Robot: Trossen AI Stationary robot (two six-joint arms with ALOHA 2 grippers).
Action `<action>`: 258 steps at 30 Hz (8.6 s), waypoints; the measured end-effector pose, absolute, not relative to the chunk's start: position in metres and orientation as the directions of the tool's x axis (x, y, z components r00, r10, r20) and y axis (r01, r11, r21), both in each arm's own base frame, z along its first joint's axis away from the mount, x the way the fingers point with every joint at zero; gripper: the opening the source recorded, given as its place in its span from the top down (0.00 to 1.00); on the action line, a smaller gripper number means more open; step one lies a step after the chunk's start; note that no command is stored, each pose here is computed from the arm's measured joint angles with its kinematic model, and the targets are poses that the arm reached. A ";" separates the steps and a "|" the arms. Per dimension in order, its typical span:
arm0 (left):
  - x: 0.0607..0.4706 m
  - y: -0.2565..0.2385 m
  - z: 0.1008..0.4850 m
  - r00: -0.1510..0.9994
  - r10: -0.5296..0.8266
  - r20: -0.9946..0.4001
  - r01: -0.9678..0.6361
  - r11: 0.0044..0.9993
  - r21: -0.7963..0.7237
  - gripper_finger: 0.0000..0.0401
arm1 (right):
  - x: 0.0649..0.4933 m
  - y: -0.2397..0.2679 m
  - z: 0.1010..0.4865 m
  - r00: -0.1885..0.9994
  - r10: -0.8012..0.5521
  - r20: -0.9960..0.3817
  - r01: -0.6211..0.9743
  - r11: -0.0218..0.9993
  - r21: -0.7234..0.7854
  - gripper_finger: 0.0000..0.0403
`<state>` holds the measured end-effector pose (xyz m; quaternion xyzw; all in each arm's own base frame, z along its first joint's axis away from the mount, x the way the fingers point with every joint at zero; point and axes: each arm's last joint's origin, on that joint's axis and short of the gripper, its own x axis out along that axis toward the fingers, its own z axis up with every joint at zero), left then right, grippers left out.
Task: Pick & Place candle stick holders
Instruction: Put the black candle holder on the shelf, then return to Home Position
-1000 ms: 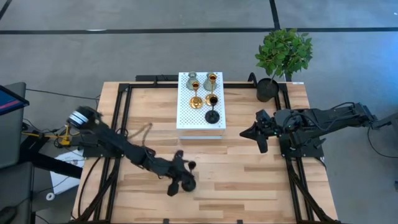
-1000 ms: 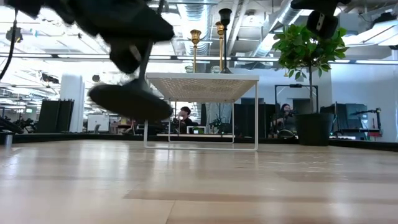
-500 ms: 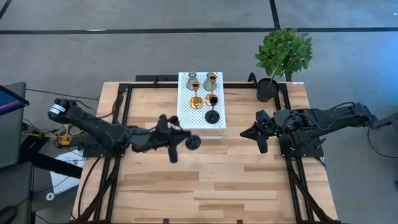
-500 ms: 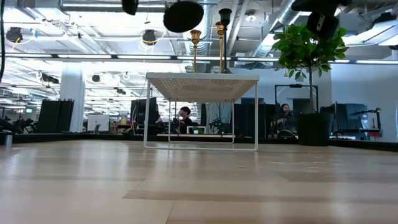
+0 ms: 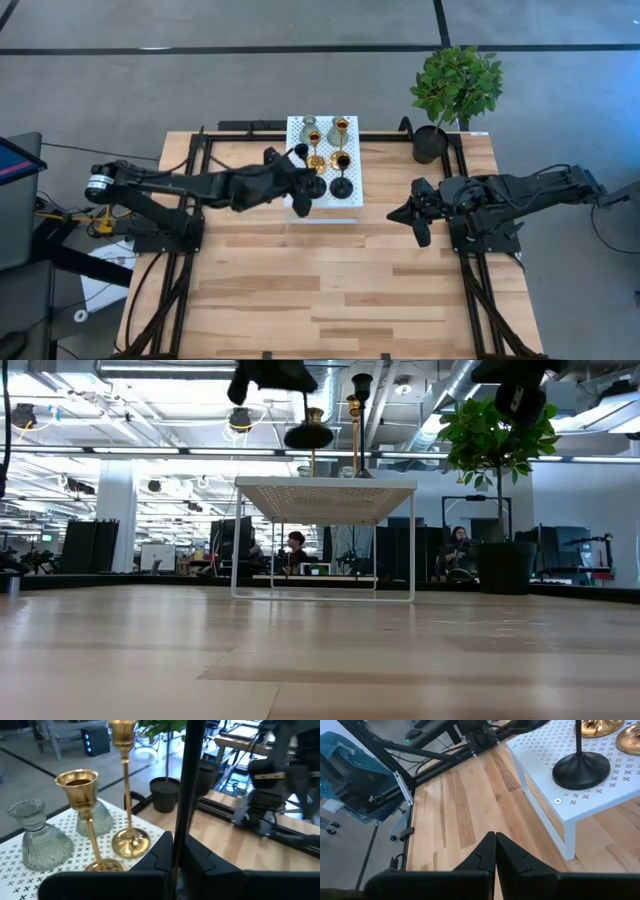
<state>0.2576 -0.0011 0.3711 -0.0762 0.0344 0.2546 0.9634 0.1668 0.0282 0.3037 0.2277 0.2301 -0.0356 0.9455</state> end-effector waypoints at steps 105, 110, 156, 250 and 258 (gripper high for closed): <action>0.162 -0.036 0.404 0.995 0.015 -0.100 -0.027 0.992 -0.125 0.98 | 0.159 0.027 0.340 0.929 0.085 -0.361 0.005 0.970 0.243 1.00; 0.151 -0.037 0.405 0.994 -0.001 -0.107 -0.008 0.996 -0.086 0.99 | 0.148 0.023 0.348 0.949 0.089 -0.303 -0.021 0.976 0.218 1.00; 0.130 -0.031 0.413 0.999 0.036 -0.037 -0.040 0.994 -0.106 0.99 | 0.004 -0.006 0.319 0.940 -0.314 0.134 0.284 0.937 0.203 1.00; 0.011 0.003 0.376 0.967 -0.073 0.245 0.093 0.993 -0.070 0.99 | 0.095 -0.013 0.169 0.987 -0.157 -0.040 0.162 0.970 0.182 1.00; 0.005 0.003 0.352 0.959 -0.120 0.256 0.142 0.987 -0.071 0.99 | 0.095 -0.013 0.169 0.987 -0.157 -0.040 0.162 0.970 0.182 1.00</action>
